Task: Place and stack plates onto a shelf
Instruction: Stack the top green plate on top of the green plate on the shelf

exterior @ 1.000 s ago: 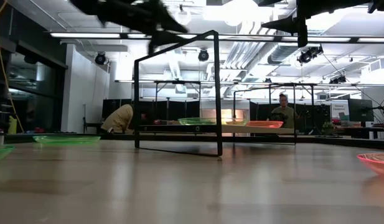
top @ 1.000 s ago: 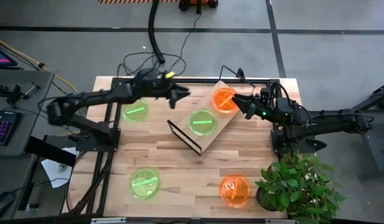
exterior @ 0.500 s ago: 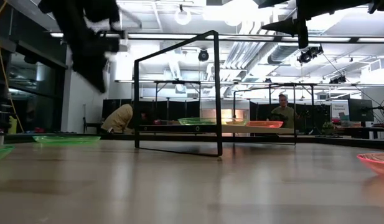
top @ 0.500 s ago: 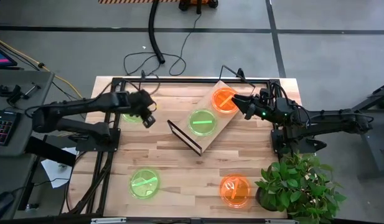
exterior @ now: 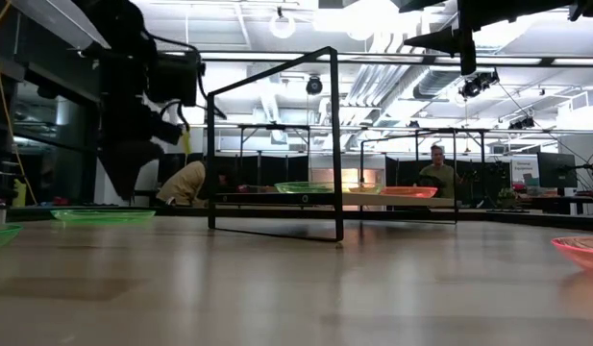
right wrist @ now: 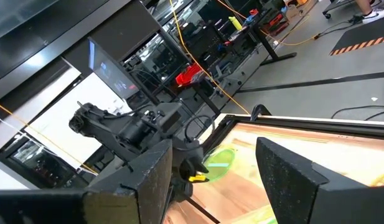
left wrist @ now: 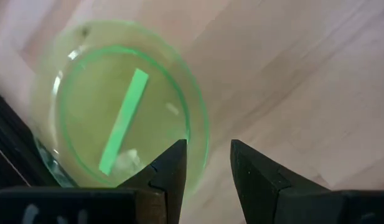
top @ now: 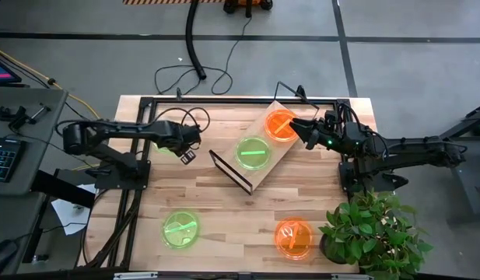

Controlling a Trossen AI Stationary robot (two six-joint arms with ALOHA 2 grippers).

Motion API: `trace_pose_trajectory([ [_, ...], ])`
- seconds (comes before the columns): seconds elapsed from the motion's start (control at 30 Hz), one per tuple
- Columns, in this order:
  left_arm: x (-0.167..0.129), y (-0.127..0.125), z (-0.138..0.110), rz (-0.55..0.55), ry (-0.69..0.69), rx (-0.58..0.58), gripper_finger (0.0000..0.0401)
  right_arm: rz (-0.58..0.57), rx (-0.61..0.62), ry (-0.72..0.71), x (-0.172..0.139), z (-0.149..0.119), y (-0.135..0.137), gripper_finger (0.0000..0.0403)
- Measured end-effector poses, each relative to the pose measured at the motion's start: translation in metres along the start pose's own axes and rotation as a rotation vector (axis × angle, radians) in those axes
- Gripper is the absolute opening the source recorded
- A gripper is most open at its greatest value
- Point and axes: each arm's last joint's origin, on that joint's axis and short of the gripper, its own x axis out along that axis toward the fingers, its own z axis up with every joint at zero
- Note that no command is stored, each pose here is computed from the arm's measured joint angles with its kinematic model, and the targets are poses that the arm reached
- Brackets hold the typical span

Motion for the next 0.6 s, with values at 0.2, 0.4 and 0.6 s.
trace_pose_trajectory([
  [0.2, 0.009, -0.005, 0.001, -0.013, 0.056, -0.031, 0.0115, -0.001, 0.0, -0.001, 0.0, 0.0, 0.0, 0.0216],
  [0.4, 0.013, -0.005, 0.003, 0.037, 0.04, -0.003, 0.0115, -0.021, -0.001, -0.014, 0.0, 0.0, -0.001, 0.0216],
  [0.6, 0.022, -0.009, 0.005, 0.05, 0.065, 0.007, 0.0115, -0.026, 0.013, -0.009, 0.0, 0.0, -0.001, 0.0216],
])
